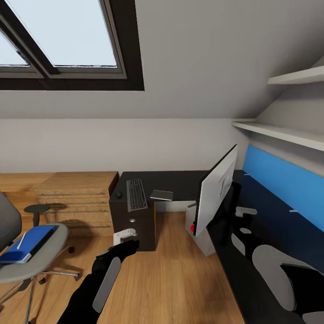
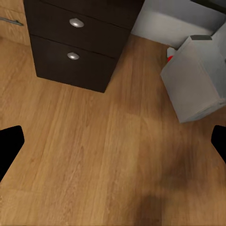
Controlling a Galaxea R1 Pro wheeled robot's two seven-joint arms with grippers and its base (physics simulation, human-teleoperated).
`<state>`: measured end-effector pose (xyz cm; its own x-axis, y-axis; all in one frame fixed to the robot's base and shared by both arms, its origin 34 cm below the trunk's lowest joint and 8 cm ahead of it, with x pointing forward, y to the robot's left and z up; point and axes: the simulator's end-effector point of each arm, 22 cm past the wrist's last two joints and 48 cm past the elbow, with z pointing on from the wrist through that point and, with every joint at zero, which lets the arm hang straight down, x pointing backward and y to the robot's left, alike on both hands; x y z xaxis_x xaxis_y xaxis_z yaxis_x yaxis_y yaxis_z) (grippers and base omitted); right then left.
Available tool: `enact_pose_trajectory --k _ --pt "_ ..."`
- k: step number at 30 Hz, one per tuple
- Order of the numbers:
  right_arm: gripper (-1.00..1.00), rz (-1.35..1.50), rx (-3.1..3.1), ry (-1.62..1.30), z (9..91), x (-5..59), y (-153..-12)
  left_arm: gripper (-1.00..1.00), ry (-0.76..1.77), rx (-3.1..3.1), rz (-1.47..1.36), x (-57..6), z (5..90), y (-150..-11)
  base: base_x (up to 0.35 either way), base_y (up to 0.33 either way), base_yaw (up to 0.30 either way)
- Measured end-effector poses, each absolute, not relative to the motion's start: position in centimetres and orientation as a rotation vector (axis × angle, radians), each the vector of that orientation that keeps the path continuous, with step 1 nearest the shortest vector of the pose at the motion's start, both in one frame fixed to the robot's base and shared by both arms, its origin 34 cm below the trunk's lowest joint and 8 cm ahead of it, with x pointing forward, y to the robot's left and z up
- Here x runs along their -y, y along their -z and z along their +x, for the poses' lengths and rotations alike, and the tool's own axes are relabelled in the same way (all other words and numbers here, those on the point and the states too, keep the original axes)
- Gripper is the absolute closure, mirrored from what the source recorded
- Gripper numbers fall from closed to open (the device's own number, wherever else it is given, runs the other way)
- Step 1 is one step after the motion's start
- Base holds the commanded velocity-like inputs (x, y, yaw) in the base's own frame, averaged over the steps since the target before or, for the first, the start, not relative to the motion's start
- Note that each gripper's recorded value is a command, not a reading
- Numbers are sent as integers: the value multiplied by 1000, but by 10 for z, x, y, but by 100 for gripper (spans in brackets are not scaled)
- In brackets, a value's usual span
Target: In the bedroom, organize the workspace by keeping the computer under the desk, ensuring the monitor is on the desk, placing the keyboard on the desk next to the monitor, placing the mouse on the desk next to the keyboard, moving the folder from the swivel chair onto the desk next to the mouse, stacking the notebook on top of the folder with the pen on top of the notebook, and positioning the swivel chair next to the desk.
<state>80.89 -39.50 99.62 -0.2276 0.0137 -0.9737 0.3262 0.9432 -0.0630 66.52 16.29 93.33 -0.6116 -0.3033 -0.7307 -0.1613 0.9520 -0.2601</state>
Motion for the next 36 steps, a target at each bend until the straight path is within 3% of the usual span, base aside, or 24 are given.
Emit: enact_pose_trajectory --k 36 --pt "-100 256 -1756 296 818 398 -962 -100 161 -2242 -355 -173 672 -893 0 0 0"
